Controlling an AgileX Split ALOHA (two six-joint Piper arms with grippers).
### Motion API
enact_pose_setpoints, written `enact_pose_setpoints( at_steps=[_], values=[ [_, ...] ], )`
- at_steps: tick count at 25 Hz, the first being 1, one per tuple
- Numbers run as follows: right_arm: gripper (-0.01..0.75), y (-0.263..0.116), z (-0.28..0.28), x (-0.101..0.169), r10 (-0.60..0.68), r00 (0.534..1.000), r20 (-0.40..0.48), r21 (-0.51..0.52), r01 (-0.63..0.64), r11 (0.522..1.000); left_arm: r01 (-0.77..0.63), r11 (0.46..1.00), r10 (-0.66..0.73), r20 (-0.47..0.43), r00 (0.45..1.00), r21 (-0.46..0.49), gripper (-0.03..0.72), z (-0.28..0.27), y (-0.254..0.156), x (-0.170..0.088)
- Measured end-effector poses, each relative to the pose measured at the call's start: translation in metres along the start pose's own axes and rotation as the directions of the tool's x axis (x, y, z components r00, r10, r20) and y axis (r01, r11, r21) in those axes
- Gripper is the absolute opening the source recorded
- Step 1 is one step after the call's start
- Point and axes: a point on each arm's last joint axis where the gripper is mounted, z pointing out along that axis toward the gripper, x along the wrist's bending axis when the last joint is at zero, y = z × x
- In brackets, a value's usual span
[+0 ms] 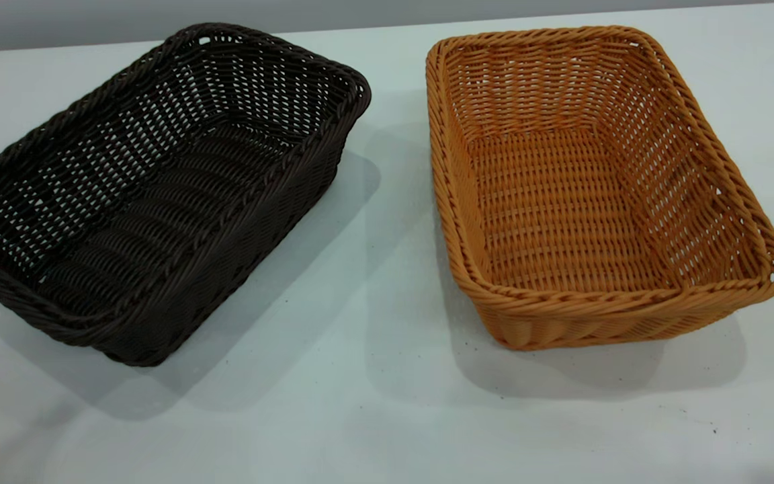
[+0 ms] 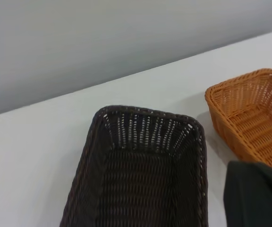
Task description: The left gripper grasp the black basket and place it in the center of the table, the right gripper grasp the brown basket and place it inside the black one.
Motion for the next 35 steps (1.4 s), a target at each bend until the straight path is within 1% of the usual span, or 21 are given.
enact_pose_setpoints(
  at_steps=[2,5,7,9,11,13,14,16,19,20,23,25,27,29,30,32,35],
  values=[
    [0.278,0.004,0.008,-0.001,0.098,0.995,-0.035,0.037,-0.097,0.995,-0.007,1.0,0.006,0.034,0.999,0.025,0.085,0.017,0.002,0.004],
    [0.384,0.012,0.019,-0.003,0.264,0.963,-0.051,0.091,-0.259,0.962,-0.036,0.999,0.033,0.073,0.997,0.034,0.177,0.035,0.004,0.008],
    [0.434,0.015,0.027,-0.008,0.362,0.932,-0.023,0.129,-0.356,0.926,-0.045,0.999,0.044,0.081,0.996,0.018,0.246,0.044,0.006,0.011],
    [0.463,0.017,0.035,-0.013,0.466,0.885,0.018,0.166,-0.462,0.871,-0.062,0.998,0.062,0.077,0.995,0.005,0.302,0.051,0.007,0.014],
    [0.474,0.019,0.042,-0.019,0.553,0.831,0.062,0.192,-0.554,0.81,-0.071,0.997,0.071,0.066,0.995,-0.007,0.345,0.055,0.008,0.016],
    [0.477,0.021,0.05,-0.024,0.639,0.761,0.112,0.208,-0.647,0.734,-0.073,0.997,0.073,0.06,0.996,0.004,0.37,0.06,0.007,0.019],
    [0.477,0.022,0.055,-0.028,0.675,0.725,0.137,0.215,-0.687,0.694,-0.07,0.997,0.069,0.061,0.996,0.011,0.375,0.062,0.007,0.02],
    [0.477,0.024,0.064,-0.034,0.749,0.634,0.193,0.227,-0.771,0.595,-0.064,0.998,0.063,0.065,0.996,0.026,0.379,0.066,0.005,0.021],
    [0.478,0.024,0.075,-0.042,0.813,0.514,0.274,0.233,-0.856,0.462,-0.058,0.997,0.054,0.069,0.996,0.046,0.381,0.071,0.003,0.023],
    [0.478,0.025,0.079,-0.044,0.828,0.478,0.293,0.23,-0.876,0.424,-0.055,0.997,0.051,0.071,0.996,0.053,0.382,0.073,0.002,0.023],
    [0.478,0.026,0.091,-0.053,0.856,0.392,0.336,0.225,-0.916,0.331,-0.048,0.996,0.042,0.075,0.996,0.07,0.382,0.078,0.001,0.025],
    [0.478,0.026,0.1,-0.057,0.861,0.364,0.356,0.222,-0.928,0.3,-0.045,0.996,0.039,0.077,0.996,0.081,0.382,0.08,-0.001,0.025],
    [0.478,0.023,0.111,-0.059,0.85,0.358,0.386,0.219,-0.931,0.292,-0.04,0.995,0.034,0.072,0.997,0.087,0.382,0.083,-0.001,0.027],
    [0.478,0.019,0.123,-0.058,0.848,0.33,0.416,0.212,-0.941,0.262,-0.037,0.996,0.032,0.061,0.998,0.087,0.382,0.086,-0.001,0.029],
    [0.478,0.016,0.13,-0.057,0.846,0.32,0.427,0.211,-0.945,0.251,-0.035,0.995,0.03,0.058,0.998,0.088,0.382,0.086,-0.002,0.029],
    [0.478,0.01,0.144,-0.054,0.84,0.313,0.444,0.203,-0.948,0.246,-0.034,0.995,0.029,0.054,0.998,0.089,0.382,0.088,-0.002,0.03],
    [0.478,0.0,0.162,-0.05,0.837,0.277,0.472,0.183,-0.959,0.214,-0.033,0.995,0.028,0.053,0.998,0.091,0.382,0.088,-0.002,0.03]
  ],
)
